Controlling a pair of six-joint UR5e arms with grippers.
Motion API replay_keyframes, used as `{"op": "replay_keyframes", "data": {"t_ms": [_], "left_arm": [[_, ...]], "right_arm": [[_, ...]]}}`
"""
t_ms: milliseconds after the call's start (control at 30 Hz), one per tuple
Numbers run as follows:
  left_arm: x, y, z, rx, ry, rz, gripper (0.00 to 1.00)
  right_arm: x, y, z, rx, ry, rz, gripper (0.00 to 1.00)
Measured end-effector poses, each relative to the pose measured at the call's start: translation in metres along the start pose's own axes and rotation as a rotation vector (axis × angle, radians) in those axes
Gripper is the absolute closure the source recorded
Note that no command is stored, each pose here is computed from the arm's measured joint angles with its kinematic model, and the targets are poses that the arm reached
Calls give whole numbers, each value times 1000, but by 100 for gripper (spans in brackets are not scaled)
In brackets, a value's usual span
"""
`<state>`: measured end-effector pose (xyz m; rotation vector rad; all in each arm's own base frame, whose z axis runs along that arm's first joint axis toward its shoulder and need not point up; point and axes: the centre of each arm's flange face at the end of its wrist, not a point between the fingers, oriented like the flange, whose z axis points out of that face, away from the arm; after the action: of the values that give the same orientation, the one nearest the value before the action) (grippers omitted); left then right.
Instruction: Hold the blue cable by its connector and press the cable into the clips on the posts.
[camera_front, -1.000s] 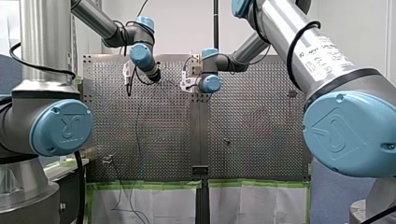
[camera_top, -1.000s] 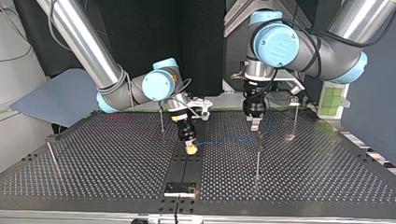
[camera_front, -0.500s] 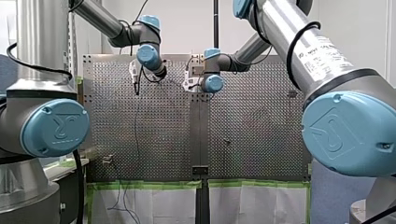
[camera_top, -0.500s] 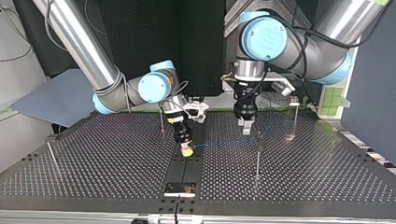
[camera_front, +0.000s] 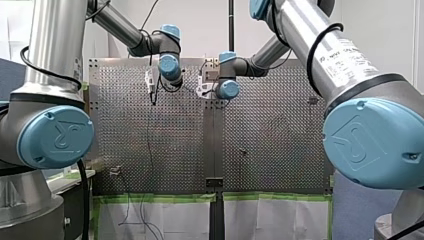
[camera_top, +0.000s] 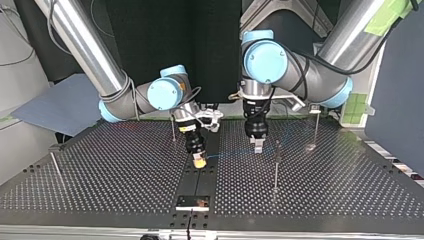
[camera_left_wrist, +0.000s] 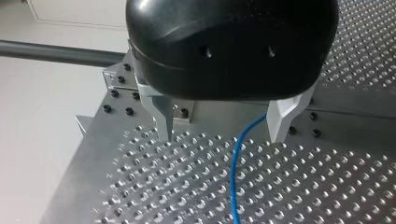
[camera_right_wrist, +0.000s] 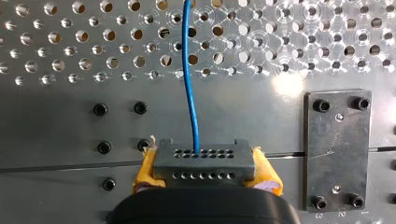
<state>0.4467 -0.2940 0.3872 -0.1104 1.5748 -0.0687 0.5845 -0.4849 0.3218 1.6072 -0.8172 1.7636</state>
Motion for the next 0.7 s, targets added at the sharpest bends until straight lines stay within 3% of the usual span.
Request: {"op": "replay_keyframes", "data": {"t_ms": [200, 467, 700], "left_arm": [[19, 3, 11, -23, 22, 20, 0], [20, 11, 23, -68, -15, 6, 0], [12, 13, 31, -69, -45, -8, 0]], "right_arm": [[0, 0, 0, 2, -1, 0, 100], [0, 0, 0, 2, 0, 0, 100], [0, -1, 0, 3, 0, 0, 100]]}}
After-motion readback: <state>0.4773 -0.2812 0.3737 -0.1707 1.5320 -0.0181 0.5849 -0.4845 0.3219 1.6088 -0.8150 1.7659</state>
